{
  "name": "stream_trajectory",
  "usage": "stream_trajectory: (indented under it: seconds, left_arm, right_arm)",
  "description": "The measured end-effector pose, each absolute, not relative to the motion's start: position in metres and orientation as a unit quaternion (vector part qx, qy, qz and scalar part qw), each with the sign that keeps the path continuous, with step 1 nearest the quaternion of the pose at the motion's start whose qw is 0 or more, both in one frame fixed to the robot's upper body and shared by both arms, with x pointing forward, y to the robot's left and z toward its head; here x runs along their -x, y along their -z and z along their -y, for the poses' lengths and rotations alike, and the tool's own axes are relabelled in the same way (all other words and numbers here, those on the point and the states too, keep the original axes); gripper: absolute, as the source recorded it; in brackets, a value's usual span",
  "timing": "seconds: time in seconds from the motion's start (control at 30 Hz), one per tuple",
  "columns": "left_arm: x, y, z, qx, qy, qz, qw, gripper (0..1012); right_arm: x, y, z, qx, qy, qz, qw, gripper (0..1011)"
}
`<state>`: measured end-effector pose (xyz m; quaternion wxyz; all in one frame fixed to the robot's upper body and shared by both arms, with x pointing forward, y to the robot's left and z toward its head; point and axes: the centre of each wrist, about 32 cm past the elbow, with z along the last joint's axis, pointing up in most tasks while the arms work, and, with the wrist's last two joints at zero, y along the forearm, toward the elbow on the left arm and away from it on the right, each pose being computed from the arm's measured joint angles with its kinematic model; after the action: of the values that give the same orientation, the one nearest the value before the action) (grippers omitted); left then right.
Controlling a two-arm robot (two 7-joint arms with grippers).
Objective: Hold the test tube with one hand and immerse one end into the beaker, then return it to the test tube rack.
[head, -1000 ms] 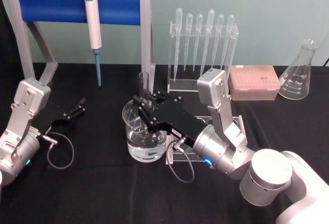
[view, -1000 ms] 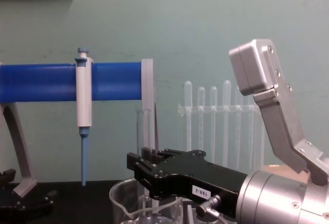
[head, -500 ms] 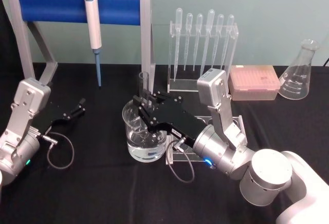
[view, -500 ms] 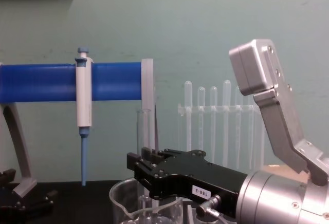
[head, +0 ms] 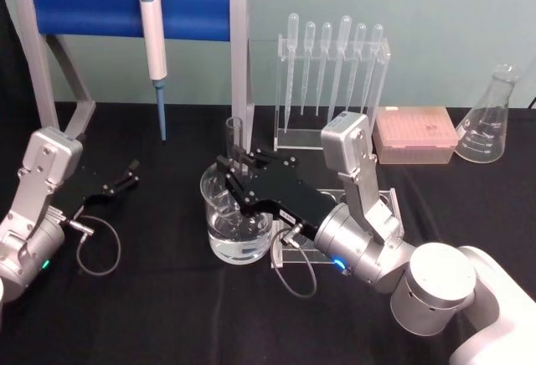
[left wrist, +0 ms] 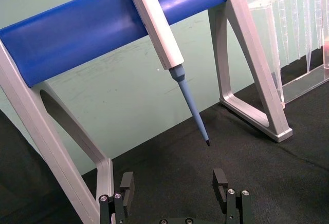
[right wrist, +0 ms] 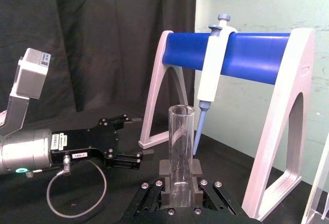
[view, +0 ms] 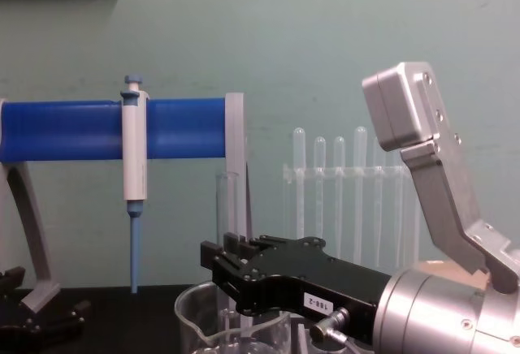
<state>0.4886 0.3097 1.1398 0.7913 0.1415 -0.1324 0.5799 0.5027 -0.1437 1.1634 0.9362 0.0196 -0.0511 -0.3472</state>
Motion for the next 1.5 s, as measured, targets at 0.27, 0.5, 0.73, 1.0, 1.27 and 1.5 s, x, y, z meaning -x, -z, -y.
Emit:
stream_trajectory:
  seconds: [0.27,0.5,0.73,1.0,1.27,1.5]
  left_arm:
    - [-0.4886,-1.1398,-0.3097,-0.141,-0.580,0.132,0.791,1000]
    - [-0.4886,-1.1398,-0.3097,-0.141,-0.580,0.132,0.791,1000]
    - [-0.4886,-1.1398,-0.3097,-0.141,-0.580,0.132,0.791,1000]
    - [-0.4886,-1.1398,-0.3097,-0.141,-0.580,0.132,0.791,1000]
    - [-0.4886,-1.1398,-0.3097,-0.141,-0.580,0.132,0.791,1000]
    - [-0.4886,-1.1398,-0.3097,-0.141,-0.580,0.132,0.791,1000]
  right_arm:
    - [-0.5028,-1.1634,0.1437,-0.020,0.347,0.051,0.936,228]
    - [-0.5027,-1.1634,0.1437,-0.020,0.347,0.051,0.936,228]
    - [-0.5028,-1.1634,0.1437,-0.020,0.347,0.051,0.936,227]
    - [-0.5027,-1.1634,0.1437,-0.020,0.347,0.051,0.936,228]
    - [-0.5028,-1.1634,0.1437,-0.020,0.347,0.051,0.936,227]
    - [-0.5028,-1.1634,0.1437,-0.020,0.347,0.051,0.936,227]
